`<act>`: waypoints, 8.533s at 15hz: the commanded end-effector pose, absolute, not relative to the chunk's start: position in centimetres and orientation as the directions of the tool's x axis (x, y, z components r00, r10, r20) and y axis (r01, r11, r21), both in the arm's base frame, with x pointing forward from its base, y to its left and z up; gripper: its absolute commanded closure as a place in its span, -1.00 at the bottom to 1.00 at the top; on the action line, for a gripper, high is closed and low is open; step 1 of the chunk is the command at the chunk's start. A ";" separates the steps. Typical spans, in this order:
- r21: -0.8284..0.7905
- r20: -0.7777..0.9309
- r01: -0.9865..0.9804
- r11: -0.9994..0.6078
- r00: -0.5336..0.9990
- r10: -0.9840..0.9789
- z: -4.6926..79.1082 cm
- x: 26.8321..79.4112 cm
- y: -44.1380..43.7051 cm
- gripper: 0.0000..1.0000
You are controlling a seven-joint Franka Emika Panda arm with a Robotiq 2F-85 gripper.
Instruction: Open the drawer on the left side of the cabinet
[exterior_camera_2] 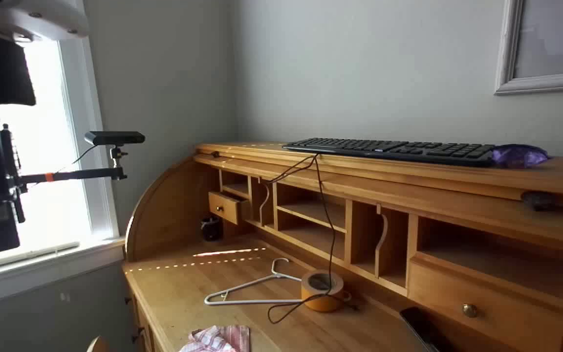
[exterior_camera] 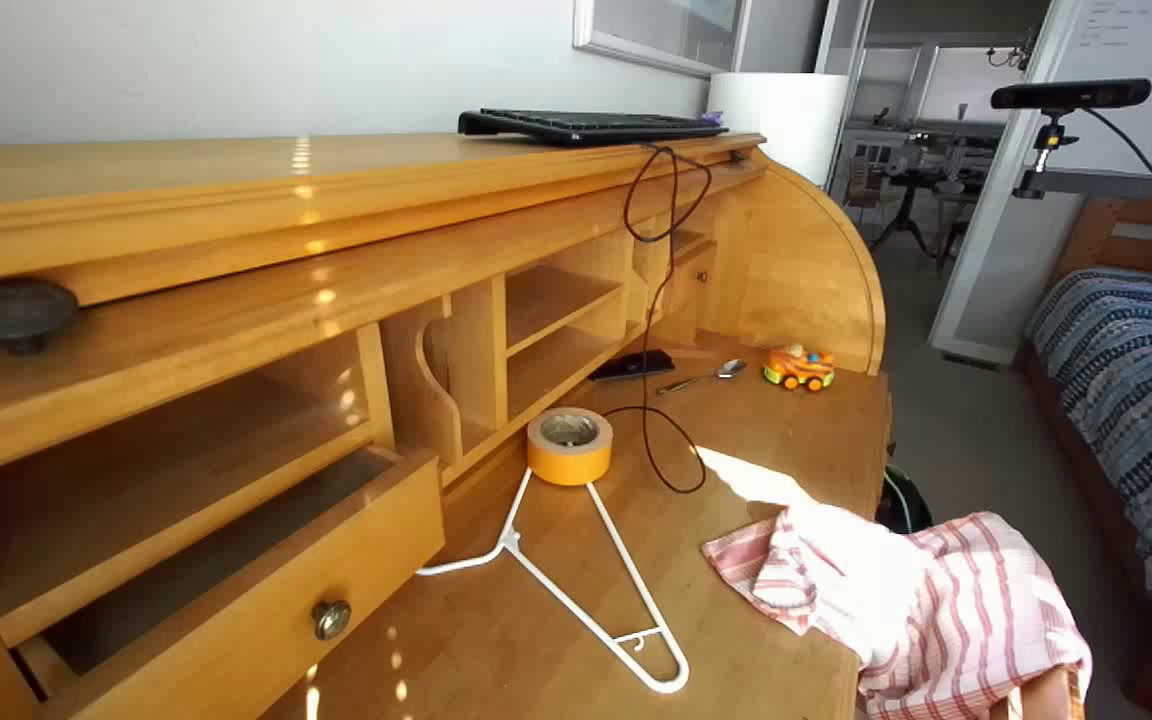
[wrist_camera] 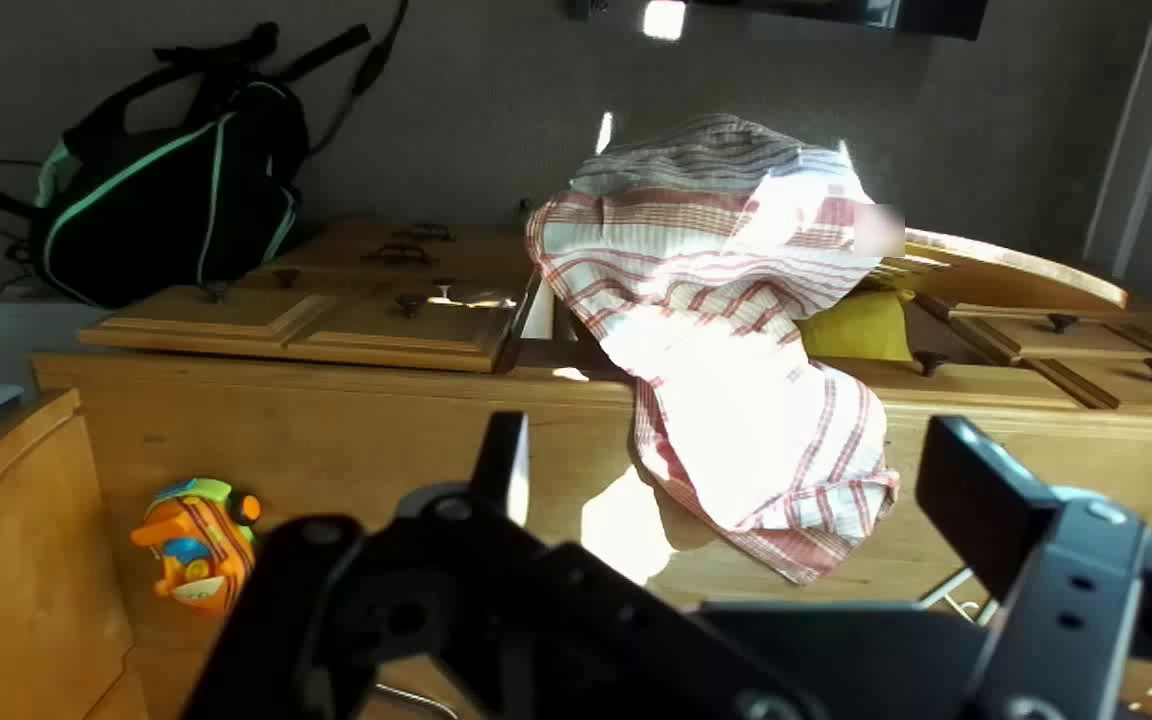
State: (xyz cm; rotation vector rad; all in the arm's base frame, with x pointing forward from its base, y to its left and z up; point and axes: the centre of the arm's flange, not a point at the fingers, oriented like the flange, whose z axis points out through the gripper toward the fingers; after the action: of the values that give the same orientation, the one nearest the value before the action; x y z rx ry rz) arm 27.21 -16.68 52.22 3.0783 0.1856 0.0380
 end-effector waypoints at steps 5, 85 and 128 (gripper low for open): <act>0.059 0.021 0.119 -0.991 0.992 0.121 52.2 27.2 -16.7 -1.00; -0.115 0.423 0.187 -0.976 0.898 0.122 31.4 62.8 36.7 0.87; -0.079 0.263 0.298 -0.951 0.927 0.269 32.6 60.1 36.2 -0.15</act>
State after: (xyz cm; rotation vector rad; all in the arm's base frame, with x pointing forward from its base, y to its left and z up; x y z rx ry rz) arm 60.94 36.44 32.01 3.1710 0.4408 0.4603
